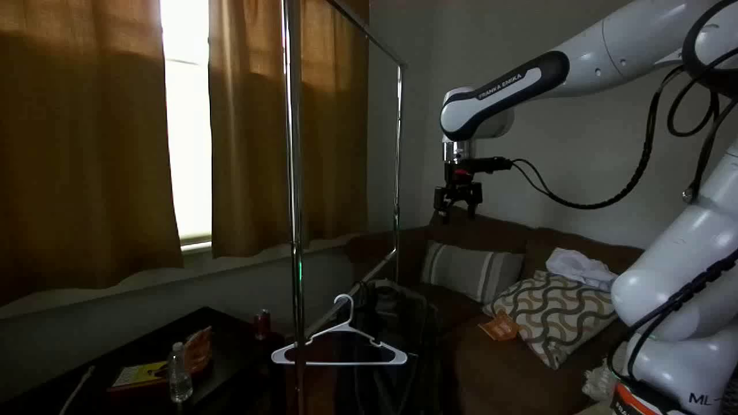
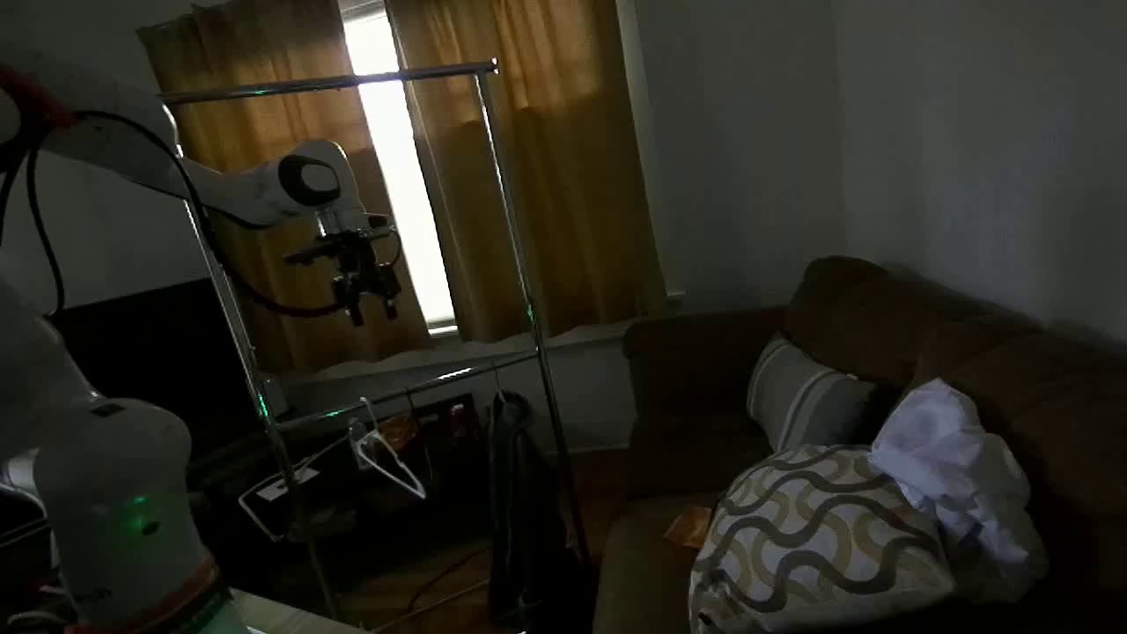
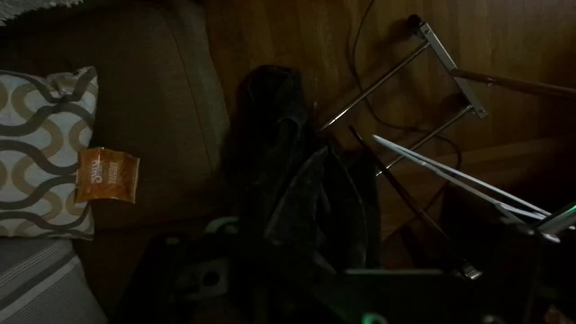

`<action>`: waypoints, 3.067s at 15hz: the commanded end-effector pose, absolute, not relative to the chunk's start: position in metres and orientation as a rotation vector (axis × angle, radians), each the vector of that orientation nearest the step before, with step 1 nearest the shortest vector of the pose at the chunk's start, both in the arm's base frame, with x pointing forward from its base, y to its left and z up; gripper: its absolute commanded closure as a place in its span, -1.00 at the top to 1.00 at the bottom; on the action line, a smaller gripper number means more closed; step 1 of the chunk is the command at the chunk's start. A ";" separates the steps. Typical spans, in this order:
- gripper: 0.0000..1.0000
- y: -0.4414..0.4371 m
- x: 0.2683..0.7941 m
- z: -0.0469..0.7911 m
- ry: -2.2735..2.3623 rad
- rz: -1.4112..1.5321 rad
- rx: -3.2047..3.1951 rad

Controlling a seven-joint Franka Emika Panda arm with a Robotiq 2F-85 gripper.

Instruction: Place the white clothes hanger between the black ones

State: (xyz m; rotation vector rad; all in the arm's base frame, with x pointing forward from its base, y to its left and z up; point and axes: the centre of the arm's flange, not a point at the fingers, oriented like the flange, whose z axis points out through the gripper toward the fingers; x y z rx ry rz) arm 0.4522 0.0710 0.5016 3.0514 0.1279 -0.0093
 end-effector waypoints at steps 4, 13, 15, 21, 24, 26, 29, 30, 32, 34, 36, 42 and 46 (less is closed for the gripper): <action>1.00 0.071 0.452 0.502 0.128 -0.009 3.051; 1.00 0.145 0.486 0.370 0.562 -0.224 3.163; 1.00 0.159 0.493 0.334 0.681 -0.195 3.142; 1.00 0.185 0.507 0.299 0.819 0.004 3.090; 1.00 0.190 0.511 0.279 0.856 0.013 3.080; 1.00 0.190 0.513 0.281 0.863 0.020 3.078; 1.00 0.196 0.517 0.269 0.914 0.134 3.124; 1.00 0.200 0.518 0.266 0.937 0.172 3.157; 1.00 0.207 0.518 0.259 0.990 0.229 3.178; 1.00 0.214 0.515 0.249 1.053 0.241 3.201; 1.00 0.216 0.510 0.238 1.141 0.244 3.184; 1.00 0.212 0.516 0.210 1.346 0.410 3.100; 1.00 0.219 0.519 0.192 1.468 0.499 3.096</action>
